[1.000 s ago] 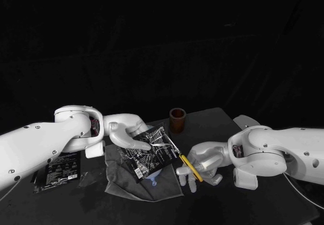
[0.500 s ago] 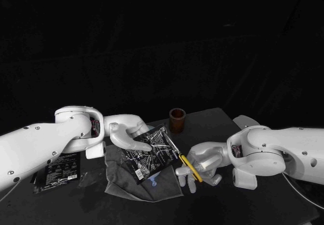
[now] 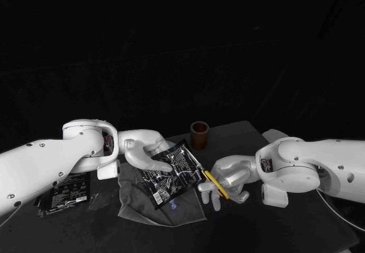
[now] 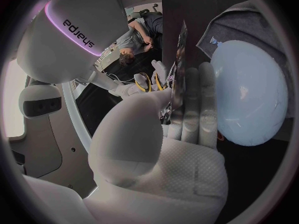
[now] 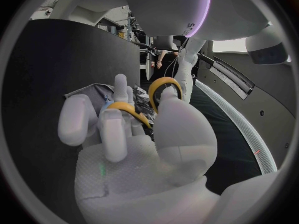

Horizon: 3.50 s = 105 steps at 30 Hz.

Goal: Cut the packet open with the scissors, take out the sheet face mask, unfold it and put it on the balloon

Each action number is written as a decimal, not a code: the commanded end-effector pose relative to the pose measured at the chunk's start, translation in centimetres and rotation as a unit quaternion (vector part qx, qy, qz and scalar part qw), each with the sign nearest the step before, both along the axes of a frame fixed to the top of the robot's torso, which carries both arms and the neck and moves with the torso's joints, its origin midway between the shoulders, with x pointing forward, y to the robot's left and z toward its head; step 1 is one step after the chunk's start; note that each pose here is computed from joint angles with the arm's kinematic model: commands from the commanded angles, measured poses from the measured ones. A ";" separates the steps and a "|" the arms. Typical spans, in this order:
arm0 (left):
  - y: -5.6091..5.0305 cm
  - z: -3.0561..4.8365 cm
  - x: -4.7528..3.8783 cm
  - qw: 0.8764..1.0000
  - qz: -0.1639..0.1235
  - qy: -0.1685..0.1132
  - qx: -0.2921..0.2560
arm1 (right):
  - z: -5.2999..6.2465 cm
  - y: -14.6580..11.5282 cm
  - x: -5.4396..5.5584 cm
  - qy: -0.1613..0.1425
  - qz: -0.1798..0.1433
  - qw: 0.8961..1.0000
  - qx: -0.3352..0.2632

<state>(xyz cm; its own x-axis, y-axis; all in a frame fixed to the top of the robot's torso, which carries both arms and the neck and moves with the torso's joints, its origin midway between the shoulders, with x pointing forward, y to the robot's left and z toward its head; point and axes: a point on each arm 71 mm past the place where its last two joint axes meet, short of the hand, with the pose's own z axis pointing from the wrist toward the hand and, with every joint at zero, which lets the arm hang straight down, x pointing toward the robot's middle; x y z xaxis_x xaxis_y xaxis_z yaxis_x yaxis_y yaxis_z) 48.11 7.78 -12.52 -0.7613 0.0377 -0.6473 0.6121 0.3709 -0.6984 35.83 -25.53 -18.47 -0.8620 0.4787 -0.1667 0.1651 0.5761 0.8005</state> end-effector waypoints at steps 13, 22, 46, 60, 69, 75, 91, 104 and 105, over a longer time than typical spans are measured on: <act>-0.4 0.18 -0.37 1.000 -0.013 -0.003 -0.002 | 0.6 0.0 0.6 -0.006 0.005 1.000 0.012; -0.1 0.17 0.05 1.000 -0.004 -0.008 -0.005 | 0.7 -0.4 0.2 0.001 0.008 1.000 0.008; 0.8 0.78 0.53 0.998 0.017 -0.033 -0.047 | -0.5 -0.5 -1.2 0.030 0.024 0.999 0.003; 0.9 0.86 0.05 0.998 0.009 -0.029 -0.048 | -0.6 -1.0 -1.0 0.022 0.017 1.000 -0.002; 0.8 0.85 -0.14 0.999 0.005 -0.027 -0.045 | -0.2 -0.8 -1.0 0.016 0.022 1.000 0.000; 0.7 0.80 -0.31 0.999 0.000 -0.026 -0.041 | 0.4 -0.8 -0.9 0.007 0.023 1.000 0.003; 0.7 0.76 -0.40 0.999 -0.002 -0.025 -0.038 | 1.1 -1.1 -0.6 -0.003 0.023 1.000 0.004; 0.5 0.80 -0.63 0.999 -0.006 -0.022 -0.040 | 1.1 -0.7 0.2 -0.009 0.016 1.000 0.013; 0.5 0.80 -0.63 0.999 -0.007 -0.021 -0.039 | 1.1 -0.7 0.2 -0.013 0.011 1.000 0.015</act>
<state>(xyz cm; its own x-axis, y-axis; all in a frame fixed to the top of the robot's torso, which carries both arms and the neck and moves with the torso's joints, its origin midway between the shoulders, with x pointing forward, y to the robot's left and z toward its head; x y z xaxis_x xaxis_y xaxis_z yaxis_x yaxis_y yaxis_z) 47.70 8.49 -11.86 -0.7236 -0.0144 -0.6901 0.6489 0.3266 -0.6872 35.93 -26.33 -17.58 -0.8761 0.4498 -0.1733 0.1403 0.5819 0.8011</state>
